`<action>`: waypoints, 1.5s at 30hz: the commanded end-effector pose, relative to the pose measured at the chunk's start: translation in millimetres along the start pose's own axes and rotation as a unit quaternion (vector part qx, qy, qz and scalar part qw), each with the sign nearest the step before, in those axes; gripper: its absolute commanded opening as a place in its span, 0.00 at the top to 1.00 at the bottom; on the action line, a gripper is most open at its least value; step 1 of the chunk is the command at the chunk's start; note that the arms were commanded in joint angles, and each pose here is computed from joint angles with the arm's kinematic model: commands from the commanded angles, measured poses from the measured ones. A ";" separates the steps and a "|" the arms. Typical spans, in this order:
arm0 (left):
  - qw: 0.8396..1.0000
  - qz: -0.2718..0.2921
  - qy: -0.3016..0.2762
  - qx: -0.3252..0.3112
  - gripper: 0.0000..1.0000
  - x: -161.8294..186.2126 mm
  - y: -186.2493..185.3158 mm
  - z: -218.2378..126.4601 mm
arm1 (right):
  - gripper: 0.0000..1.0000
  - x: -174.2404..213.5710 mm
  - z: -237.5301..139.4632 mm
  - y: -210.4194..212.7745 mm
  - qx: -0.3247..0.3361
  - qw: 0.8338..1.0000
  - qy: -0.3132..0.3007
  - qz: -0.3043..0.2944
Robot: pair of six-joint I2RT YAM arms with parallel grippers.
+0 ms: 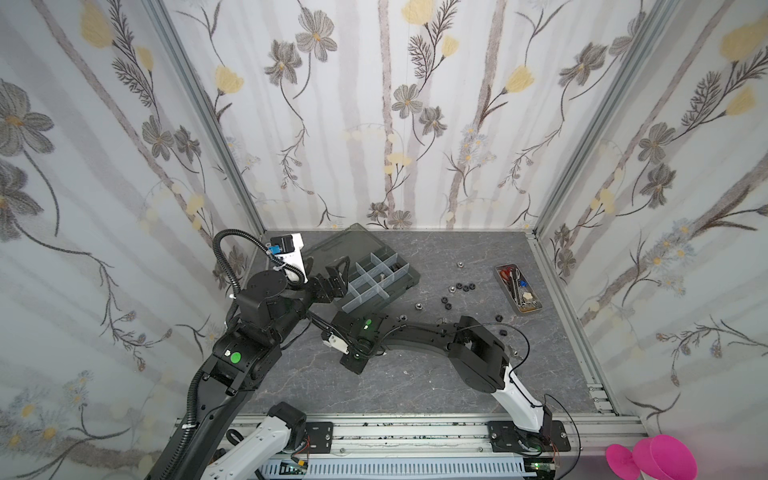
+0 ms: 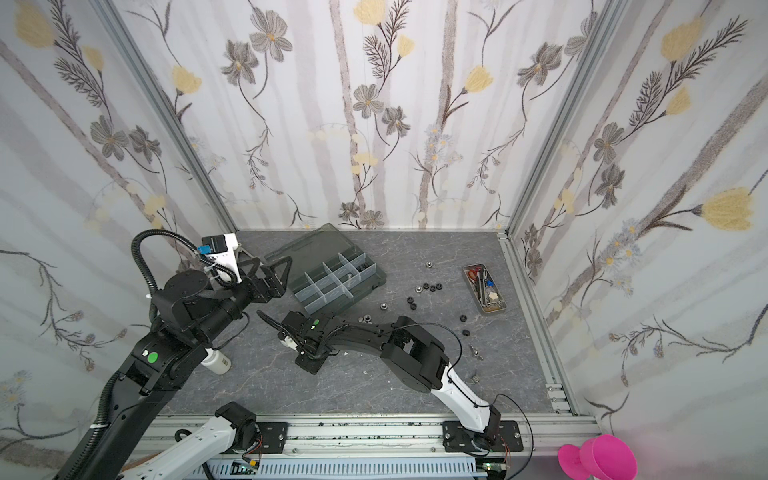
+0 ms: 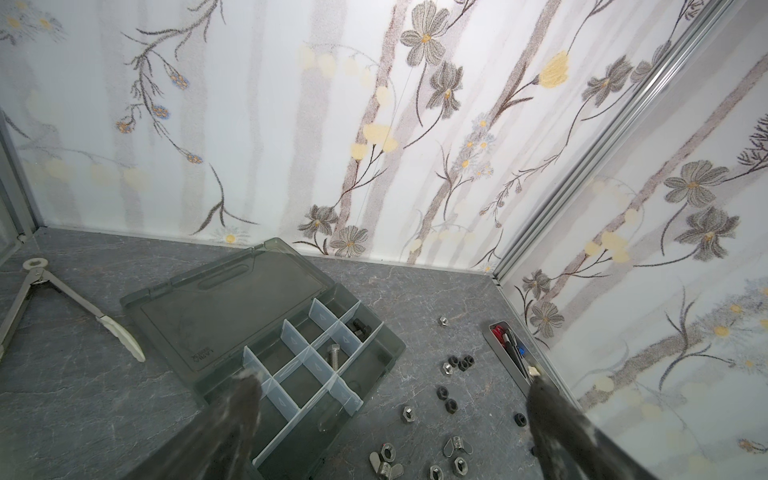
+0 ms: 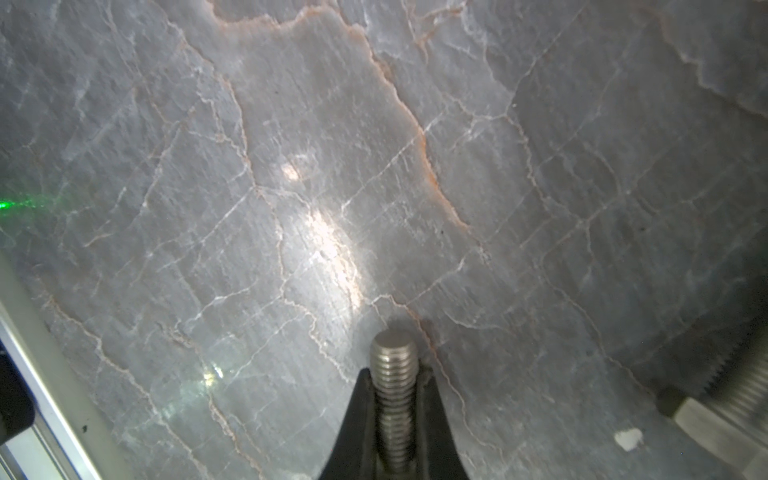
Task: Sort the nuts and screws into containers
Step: 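Grasp a silver bolt beside the organizer with the right gripper while the left draws back, then carry the silver bolt over the organizer with the right gripper and release it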
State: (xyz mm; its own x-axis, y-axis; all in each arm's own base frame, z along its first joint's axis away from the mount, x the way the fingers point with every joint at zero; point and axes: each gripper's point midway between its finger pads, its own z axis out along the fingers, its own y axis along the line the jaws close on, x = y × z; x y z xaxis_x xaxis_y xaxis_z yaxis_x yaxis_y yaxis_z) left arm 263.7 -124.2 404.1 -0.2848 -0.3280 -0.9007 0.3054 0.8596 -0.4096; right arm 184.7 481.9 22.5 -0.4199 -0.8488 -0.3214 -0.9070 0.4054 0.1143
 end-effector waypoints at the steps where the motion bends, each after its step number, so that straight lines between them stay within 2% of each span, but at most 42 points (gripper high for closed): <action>1: 1.000 -0.002 -0.023 0.002 0.00 -13.0 -3.0 -1.7 | 0.96 0.9 -0.7 -7.1 0.010 1.000 -0.001 0.008; 4: 0.999 -0.004 -0.031 -0.018 0.00 -16.5 3.4 -1.6 | 1.00 -9.8 -12.3 -11.1 -0.002 0.999 -0.029 0.023; 10: 0.999 -0.006 -0.033 -0.033 0.00 -18.5 7.8 2.8 | 1.00 -26.9 -45.0 -26.9 -0.048 0.992 -0.096 0.070; 18: 0.998 -0.007 -0.033 -0.045 0.00 -16.3 11.7 17.4 | 1.00 -39.1 -92.2 -67.9 -0.077 0.974 -0.177 0.122; 24: 0.998 0.000 -0.016 -0.053 0.00 -6.6 14.7 34.1 | 1.00 -51.4 -122.2 -111.1 -0.088 0.954 -0.234 0.167; 35: 0.998 -0.007 0.025 -0.062 0.00 29.1 26.2 52.1 | 1.00 -68.2 -141.8 -195.2 -0.054 0.928 -0.283 0.234; 45: 0.995 -0.015 0.065 -0.075 0.00 66.6 40.4 61.6 | 1.00 -89.6 -141.7 -247.1 -0.035 0.914 -0.304 0.265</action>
State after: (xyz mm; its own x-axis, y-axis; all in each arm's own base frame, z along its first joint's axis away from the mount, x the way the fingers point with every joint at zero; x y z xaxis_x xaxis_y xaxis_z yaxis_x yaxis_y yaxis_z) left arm 310.4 -132.9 317.9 -0.4197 -0.2869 -0.8611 0.1537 0.9126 -0.3789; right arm 428.7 406.5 148.1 -0.7330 -0.2170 -0.6447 -0.5908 0.6728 0.4453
